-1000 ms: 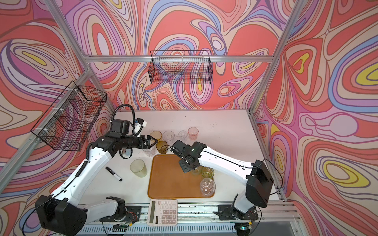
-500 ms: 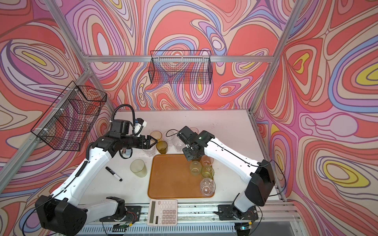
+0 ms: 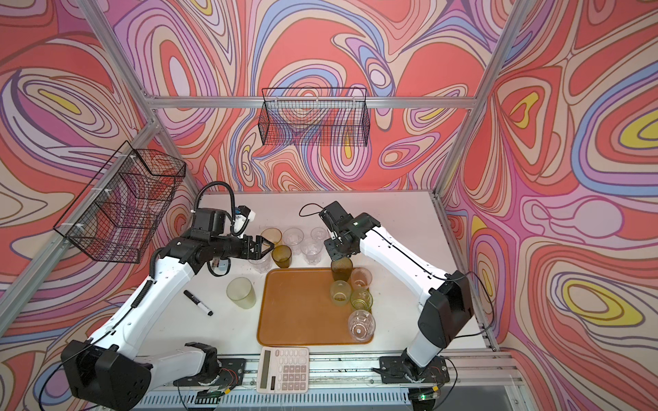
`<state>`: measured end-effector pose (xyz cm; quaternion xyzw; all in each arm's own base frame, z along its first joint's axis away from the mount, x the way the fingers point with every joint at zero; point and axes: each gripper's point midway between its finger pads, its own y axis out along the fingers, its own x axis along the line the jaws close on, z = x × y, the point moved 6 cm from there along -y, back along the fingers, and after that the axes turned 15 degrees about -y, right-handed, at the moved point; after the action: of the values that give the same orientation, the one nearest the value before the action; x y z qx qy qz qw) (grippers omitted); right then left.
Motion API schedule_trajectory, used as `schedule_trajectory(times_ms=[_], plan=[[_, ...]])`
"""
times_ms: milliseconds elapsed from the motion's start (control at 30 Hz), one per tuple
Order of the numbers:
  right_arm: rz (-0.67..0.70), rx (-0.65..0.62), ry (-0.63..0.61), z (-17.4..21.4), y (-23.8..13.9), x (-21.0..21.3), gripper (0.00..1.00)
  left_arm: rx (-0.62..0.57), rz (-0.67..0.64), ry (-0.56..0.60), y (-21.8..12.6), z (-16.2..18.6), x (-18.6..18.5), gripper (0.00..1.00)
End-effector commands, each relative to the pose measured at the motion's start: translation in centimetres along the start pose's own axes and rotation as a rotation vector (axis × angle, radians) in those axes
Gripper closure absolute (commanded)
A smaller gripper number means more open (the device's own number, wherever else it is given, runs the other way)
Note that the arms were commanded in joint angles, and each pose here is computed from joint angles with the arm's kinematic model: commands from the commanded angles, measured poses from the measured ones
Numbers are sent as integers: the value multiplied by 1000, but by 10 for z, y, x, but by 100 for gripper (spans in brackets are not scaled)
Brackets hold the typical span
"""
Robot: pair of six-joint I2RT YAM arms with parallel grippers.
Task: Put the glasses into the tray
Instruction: 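Open the right gripper and raise it off the pale green cup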
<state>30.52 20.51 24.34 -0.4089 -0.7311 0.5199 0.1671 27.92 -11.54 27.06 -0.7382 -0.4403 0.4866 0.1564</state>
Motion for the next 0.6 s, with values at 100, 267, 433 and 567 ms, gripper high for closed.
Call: schedule_trajectory(times_ms=[100,267,433,567], plan=[[-19,-55,-8,-21,15,-17,63,6,8,25,-3,1,-4,12],[-30,-74,-1,-34,27,-24,64,6,7,24,-3,1,-4,12],[-41,-78,9,-44,43,-30,64,4,9,26,-4,1,-4,12],[-31,-84,21,-52,55,-36,63,1,10,27,-5,1,-5,12]])
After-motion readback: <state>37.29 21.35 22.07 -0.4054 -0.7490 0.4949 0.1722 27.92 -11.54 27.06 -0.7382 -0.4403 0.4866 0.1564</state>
